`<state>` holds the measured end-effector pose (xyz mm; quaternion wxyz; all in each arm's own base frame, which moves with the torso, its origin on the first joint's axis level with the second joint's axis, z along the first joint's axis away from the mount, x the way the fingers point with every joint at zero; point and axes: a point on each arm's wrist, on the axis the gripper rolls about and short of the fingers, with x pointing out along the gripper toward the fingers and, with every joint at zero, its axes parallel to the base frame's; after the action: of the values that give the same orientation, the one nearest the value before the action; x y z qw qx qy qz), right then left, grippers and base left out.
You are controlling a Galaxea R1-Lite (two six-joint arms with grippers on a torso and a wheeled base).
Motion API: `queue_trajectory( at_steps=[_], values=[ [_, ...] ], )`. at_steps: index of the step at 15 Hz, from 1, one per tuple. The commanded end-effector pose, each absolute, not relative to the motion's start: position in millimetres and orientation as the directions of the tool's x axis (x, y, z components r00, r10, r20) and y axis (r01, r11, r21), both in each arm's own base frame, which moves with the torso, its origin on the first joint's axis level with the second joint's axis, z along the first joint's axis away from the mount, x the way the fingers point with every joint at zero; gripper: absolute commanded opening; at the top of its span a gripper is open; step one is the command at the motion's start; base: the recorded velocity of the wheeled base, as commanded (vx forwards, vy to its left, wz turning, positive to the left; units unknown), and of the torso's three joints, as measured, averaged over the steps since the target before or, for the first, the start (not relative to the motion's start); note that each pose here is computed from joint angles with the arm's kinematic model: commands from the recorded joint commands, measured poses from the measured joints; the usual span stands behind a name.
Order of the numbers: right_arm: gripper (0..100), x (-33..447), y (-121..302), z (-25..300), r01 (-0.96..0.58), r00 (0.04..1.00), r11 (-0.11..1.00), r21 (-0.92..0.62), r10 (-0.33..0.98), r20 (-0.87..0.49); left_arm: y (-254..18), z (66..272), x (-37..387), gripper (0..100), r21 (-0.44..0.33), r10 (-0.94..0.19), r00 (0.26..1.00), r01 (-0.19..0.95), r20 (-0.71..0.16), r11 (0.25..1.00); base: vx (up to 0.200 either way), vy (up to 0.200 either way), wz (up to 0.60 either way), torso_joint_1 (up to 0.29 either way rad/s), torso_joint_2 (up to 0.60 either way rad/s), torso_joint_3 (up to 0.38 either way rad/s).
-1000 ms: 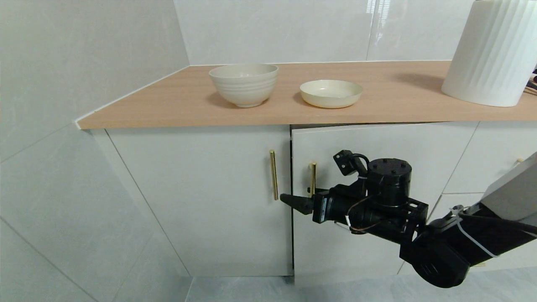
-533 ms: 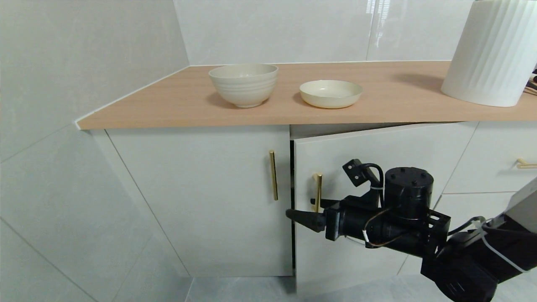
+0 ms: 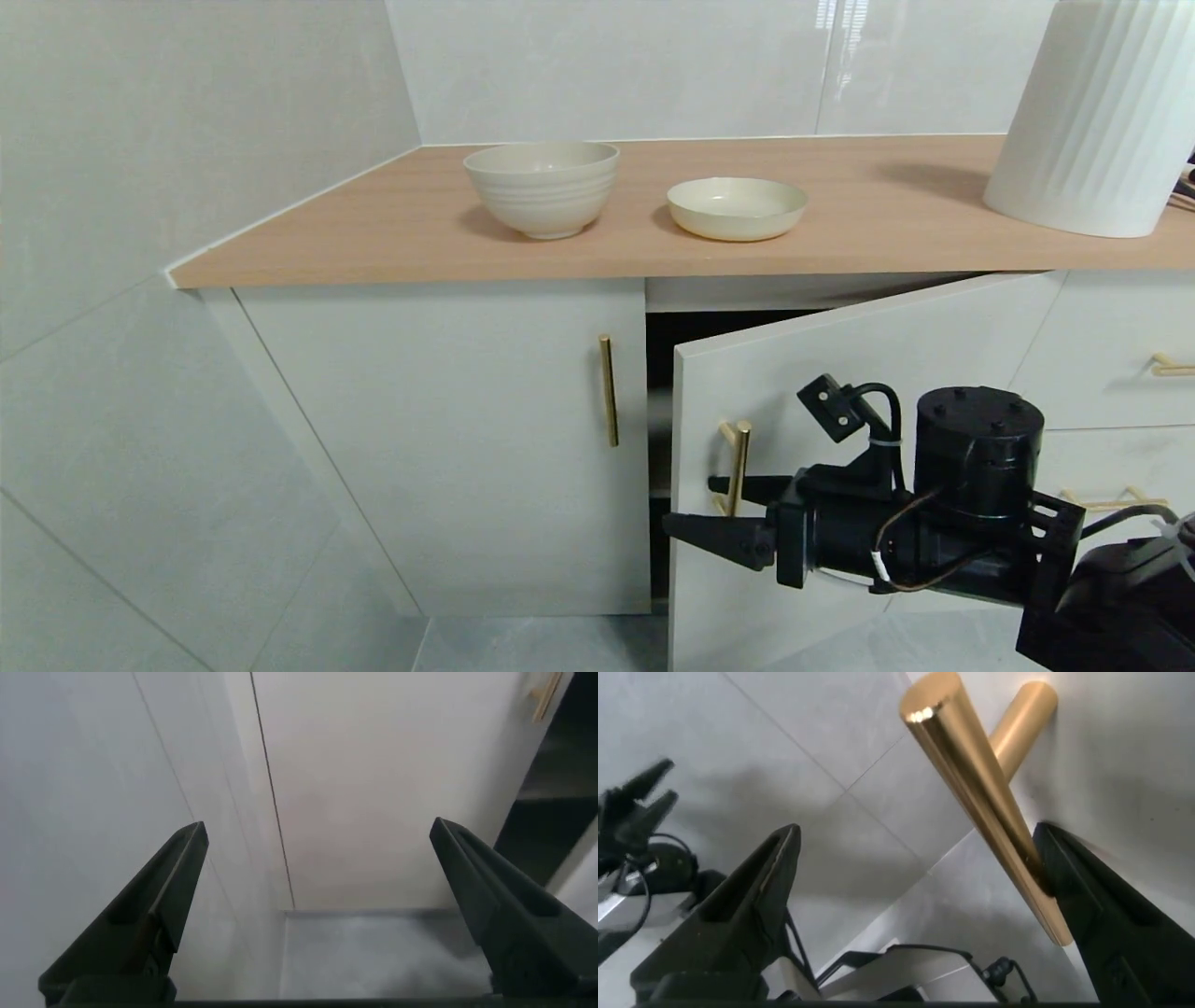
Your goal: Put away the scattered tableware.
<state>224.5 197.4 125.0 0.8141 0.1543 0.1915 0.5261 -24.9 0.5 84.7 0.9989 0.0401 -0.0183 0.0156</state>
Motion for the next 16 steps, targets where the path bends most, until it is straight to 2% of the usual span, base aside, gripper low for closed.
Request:
queue_trajectory(
  at_steps=[1,2,4,6,8,9,10,11,13,14,16],
  values=[
    [100,219,193,130,-0.805,0.373,0.393,0.445,0.918,-0.135,-1,144,-29,100,0.073,-0.069,0.993,0.062,0.092,0.995,0.0,0.0,0.0,0.0,0.0,0.0],
    [100,218,192,130,-0.805,0.372,0.392,0.446,0.918,-0.136,-2,170,-23,100,0.051,-0.13,0.989,0.126,0.073,0.991,0.0,0.0,0.0,0.0,0.0,0.0],
    [100,214,188,126,-0.797,0.371,0.4,0.453,0.916,-0.156,-5,211,12,100,0.036,-0.249,0.968,0.25,-0.024,0.968,0.0,0.0,0.0,0.0,0.0,0.0],
    [100,210,186,124,-0.794,0.368,0.401,0.457,0.915,-0.165,-8,235,56,100,0.003,-0.338,0.935,0.34,-0.106,0.94,0.0,0.0,0.0,0.0,0.0,0.0],
    [100,210,186,124,-0.795,0.368,0.401,0.455,0.915,-0.164,-20,239,115,100,-0.065,-0.439,0.873,0.436,-0.211,0.898,0.0,0.0,0.0,0.0,0.0,0.0],
    [100,210,185,125,-0.796,0.368,0.4,0.454,0.916,-0.161,-27,238,130,100,-0.089,-0.478,0.847,0.471,-0.235,0.878,0.0,0.0,0.0,0.0,0.0,0.0],
    [100,209,184,128,-0.8,0.371,0.398,0.449,0.916,-0.15,-46,233,155,100,-0.141,-0.55,0.79,0.533,-0.269,0.835,0.0,0.0,0.0,0.0,0.0,0.0],
    [100,208,182,133,-0.804,0.376,0.396,0.443,0.917,-0.136,-75,225,188,100,-0.203,-0.624,0.736,0.591,-0.26,0.781,0.0,0.0,0.0,0.0,0.0,0.0],
    [100,206,181,137,-0.809,0.377,0.392,0.437,0.918,-0.125,-100,211,223,100,-0.214,-0.632,0.74,0.595,-0.229,0.775,0.0,0.0,0.0,0.0,0.0,0.0],
    [100,206,181,137,-0.81,0.377,0.392,0.437,0.918,-0.124,-109,203,231,0,-0.209,-0.622,0.749,0.587,-0.227,0.783,0.0,0.0,0.0,0.0,0.0,0.0],
    [100,206,181,137,-0.81,0.377,0.392,0.437,0.918,-0.124,-115,194,238,0,-0.21,-0.62,0.745,0.584,-0.245,0.784,0.0,0.0,0.0,0.0,0.0,0.0]
  ],
)
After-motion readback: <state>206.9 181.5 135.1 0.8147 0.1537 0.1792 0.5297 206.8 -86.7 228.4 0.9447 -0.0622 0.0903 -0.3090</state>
